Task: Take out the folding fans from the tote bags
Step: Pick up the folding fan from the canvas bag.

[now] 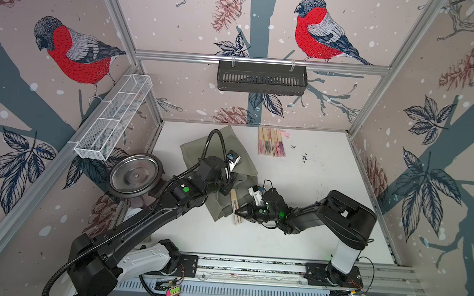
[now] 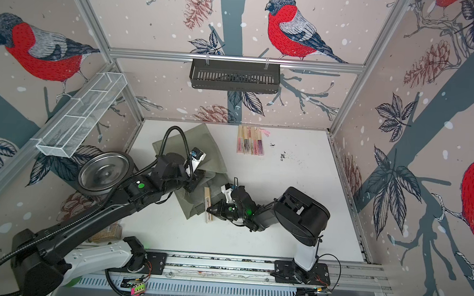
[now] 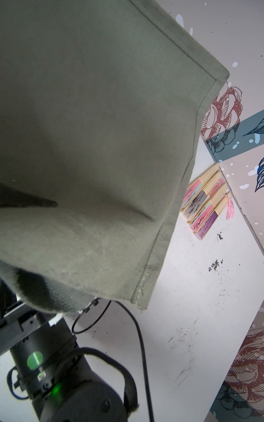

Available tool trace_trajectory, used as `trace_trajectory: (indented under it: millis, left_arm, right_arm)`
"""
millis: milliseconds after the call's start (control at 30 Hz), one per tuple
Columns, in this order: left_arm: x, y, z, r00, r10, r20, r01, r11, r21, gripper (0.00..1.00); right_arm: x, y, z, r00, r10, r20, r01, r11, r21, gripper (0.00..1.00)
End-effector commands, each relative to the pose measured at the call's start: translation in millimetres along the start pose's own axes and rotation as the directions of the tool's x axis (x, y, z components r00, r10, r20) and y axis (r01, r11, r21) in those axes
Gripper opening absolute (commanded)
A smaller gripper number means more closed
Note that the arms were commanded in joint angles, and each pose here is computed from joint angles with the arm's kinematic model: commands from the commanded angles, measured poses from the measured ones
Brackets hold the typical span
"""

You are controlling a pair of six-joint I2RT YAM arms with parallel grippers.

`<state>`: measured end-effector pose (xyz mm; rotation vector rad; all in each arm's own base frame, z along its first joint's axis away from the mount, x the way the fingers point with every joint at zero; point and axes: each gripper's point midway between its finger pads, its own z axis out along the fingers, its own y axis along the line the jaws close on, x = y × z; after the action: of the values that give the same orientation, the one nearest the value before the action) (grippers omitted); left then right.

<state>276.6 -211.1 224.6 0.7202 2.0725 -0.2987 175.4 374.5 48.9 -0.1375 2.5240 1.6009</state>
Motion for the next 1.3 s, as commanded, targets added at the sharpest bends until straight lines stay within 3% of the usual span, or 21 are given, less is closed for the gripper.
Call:
trace_trajectory:
  millis: [0, 300, 600, 767, 967, 1100, 1267]
  left_arm:
    - [-6.7, 0.6, -2.2, 1.0, 0.007, 0.03, -0.007, 1.0, -0.005, 0.0]
    - [-7.5, -0.2, -2.0, 0.999, 0.007, 0.032, -0.007, 1.0, 0.0, 0.0]
    - [-8.5, -1.5, -1.7, 1.0, 0.007, 0.029, -0.007, 1.0, 0.007, 0.0]
    - [-7.2, -0.6, -0.8, 1.0, 0.007, 0.026, -0.007, 1.0, 0.002, 0.0]
    - [-7.6, -0.2, -1.2, 1.0, 0.007, 0.027, -0.007, 1.0, 0.0, 0.0]
    - [-7.4, -0.8, -0.6, 1.0, 0.008, 0.024, -0.008, 1.0, 0.003, 0.0]
    - [-8.9, -1.5, -1.9, 0.999, 0.007, 0.031, -0.007, 1.0, 0.007, 0.0]
  right_arm:
    - [12.9, 5.6, -14.3, 0.996, -0.087, -0.021, 0.087, 0.996, -0.018, 0.12]
    - [62.6, -3.9, -62.8, 0.941, -0.287, -0.181, 0.309, 0.946, 0.103, 0.11]
    - [93.1, 13.6, -104.7, 0.893, -0.398, -0.211, 0.423, 0.902, 0.085, 0.08]
    - [84.3, 38.0, -124.8, 0.887, -0.453, -0.088, 0.459, 0.887, 0.058, 0.07]
    - [51.7, 66.8, -157.3, 0.859, -0.489, 0.148, 0.484, 0.872, 0.07, 0.07]
    - [32.8, 82.0, -175.9, 0.842, -0.489, 0.229, 0.488, 0.87, 0.063, 0.07]
    - [-11.2, 95.5, -198.7, 0.789, -0.513, 0.338, 0.491, 0.857, 0.155, 0.07]
